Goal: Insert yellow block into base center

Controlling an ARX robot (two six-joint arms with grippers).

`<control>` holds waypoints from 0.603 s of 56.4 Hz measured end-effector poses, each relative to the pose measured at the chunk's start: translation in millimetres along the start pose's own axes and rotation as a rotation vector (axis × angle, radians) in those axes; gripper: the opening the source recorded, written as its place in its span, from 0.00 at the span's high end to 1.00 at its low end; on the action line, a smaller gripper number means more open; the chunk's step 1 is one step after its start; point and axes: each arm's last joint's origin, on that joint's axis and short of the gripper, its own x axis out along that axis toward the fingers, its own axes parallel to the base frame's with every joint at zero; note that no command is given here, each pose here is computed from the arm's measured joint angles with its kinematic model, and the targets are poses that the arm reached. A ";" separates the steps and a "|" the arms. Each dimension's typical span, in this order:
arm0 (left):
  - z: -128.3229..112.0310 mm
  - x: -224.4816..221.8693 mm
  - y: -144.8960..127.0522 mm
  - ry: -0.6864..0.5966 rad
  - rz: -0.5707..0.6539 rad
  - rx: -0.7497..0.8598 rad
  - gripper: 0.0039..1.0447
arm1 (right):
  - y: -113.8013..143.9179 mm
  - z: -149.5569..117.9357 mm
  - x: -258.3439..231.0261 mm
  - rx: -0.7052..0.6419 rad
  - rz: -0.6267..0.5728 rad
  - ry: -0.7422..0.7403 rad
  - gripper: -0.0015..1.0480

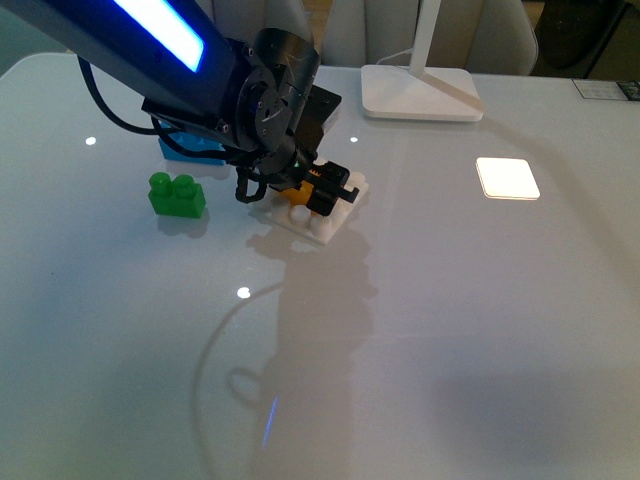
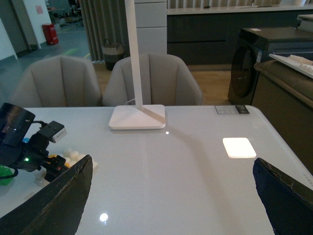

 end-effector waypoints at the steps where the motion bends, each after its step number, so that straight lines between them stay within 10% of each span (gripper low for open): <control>1: -0.2 0.1 0.2 0.000 0.000 0.000 0.40 | 0.0 0.0 0.0 0.000 0.000 0.000 0.08; 14: 0.0 0.0 0.9 -0.001 -0.002 -0.004 0.40 | 0.0 0.0 0.0 0.000 0.000 0.000 0.08; 27: -1.1 0.8 6.6 0.001 0.000 -0.026 0.08 | 0.0 0.0 0.0 0.000 0.000 0.000 0.08; 34: -1.2 0.5 8.7 0.001 -0.008 -0.036 0.07 | 0.0 0.0 0.0 0.000 0.000 0.000 0.08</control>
